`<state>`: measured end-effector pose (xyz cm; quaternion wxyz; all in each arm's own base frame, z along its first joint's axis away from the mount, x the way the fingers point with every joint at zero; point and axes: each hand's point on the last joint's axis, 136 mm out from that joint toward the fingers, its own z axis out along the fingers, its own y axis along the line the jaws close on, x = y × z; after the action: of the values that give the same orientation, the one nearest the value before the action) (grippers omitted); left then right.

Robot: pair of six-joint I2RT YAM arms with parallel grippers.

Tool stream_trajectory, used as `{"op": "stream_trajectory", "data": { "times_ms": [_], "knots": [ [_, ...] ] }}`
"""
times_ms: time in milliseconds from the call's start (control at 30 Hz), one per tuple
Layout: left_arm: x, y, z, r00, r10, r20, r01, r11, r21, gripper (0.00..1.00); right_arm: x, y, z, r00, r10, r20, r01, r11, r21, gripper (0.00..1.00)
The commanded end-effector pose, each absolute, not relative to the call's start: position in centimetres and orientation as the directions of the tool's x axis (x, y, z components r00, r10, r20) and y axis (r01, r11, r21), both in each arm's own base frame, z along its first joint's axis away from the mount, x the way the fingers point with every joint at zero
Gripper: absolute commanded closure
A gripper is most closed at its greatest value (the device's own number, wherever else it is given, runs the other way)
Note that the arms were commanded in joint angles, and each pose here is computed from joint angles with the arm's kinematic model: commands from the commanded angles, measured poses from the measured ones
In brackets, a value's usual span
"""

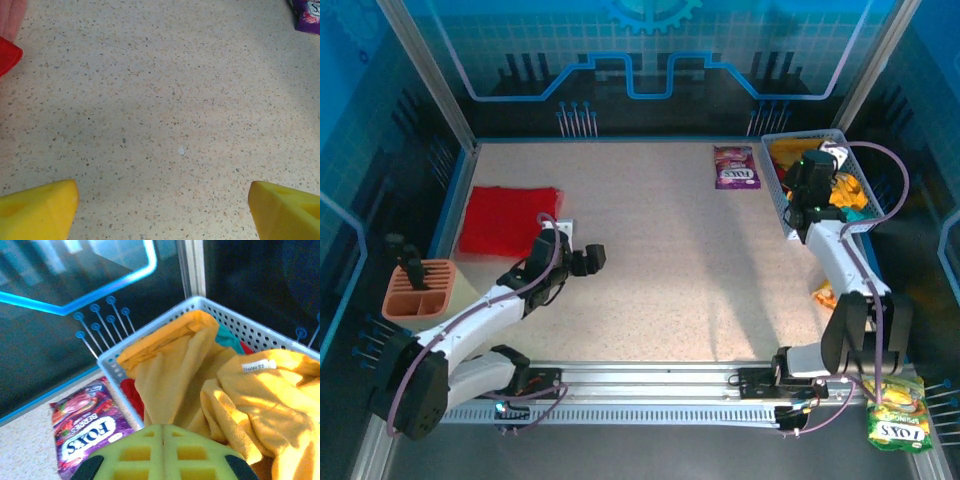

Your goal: Fold and stack the t-shirts

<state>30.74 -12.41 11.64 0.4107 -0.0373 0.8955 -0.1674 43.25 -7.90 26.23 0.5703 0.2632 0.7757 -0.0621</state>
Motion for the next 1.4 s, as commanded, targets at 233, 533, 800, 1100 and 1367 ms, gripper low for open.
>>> {"op": "stream_trajectory", "data": {
  "times_ms": [233, 533, 800, 1100, 1367],
  "knots": [
    [32.1, -14.9, 14.8, -0.675, -0.217, -0.705, 0.135, 0.904, -0.407, 0.09, 39.4, -1.9, 39.5, 0.078, 0.023, -0.997, 0.341, 0.939, 0.048, 1.00],
    [32.5, -14.6, 16.4, -0.689, -0.318, -0.651, 0.089, 0.855, -0.511, 0.05, 36.4, 6.7, 42.9, 0.164, -0.055, -0.985, 0.070, 0.997, -0.044, 1.00],
    [32.6, -11.4, 18.2, -0.701, -0.391, -0.596, 0.016, 0.827, -0.561, 0.05, 33.5, 16.5, 40.8, 0.038, -0.031, -0.999, -0.178, 0.983, -0.037, 1.00],
    [32.6, -9.6, 20.3, -0.692, -0.399, -0.601, -0.019, 0.843, -0.538, 0.04, 31.2, 28.3, 28.7, -0.254, -0.102, -0.962, -0.353, 0.936, -0.006, 0.44],
    [30.4, -10.2, 16.4, -0.776, -0.373, -0.509, -0.071, 0.854, -0.516, 0.11, 32.2, 26.0, 23.9, -0.455, -0.139, -0.879, -0.275, 0.961, -0.009, 0.00]
  ]
}}
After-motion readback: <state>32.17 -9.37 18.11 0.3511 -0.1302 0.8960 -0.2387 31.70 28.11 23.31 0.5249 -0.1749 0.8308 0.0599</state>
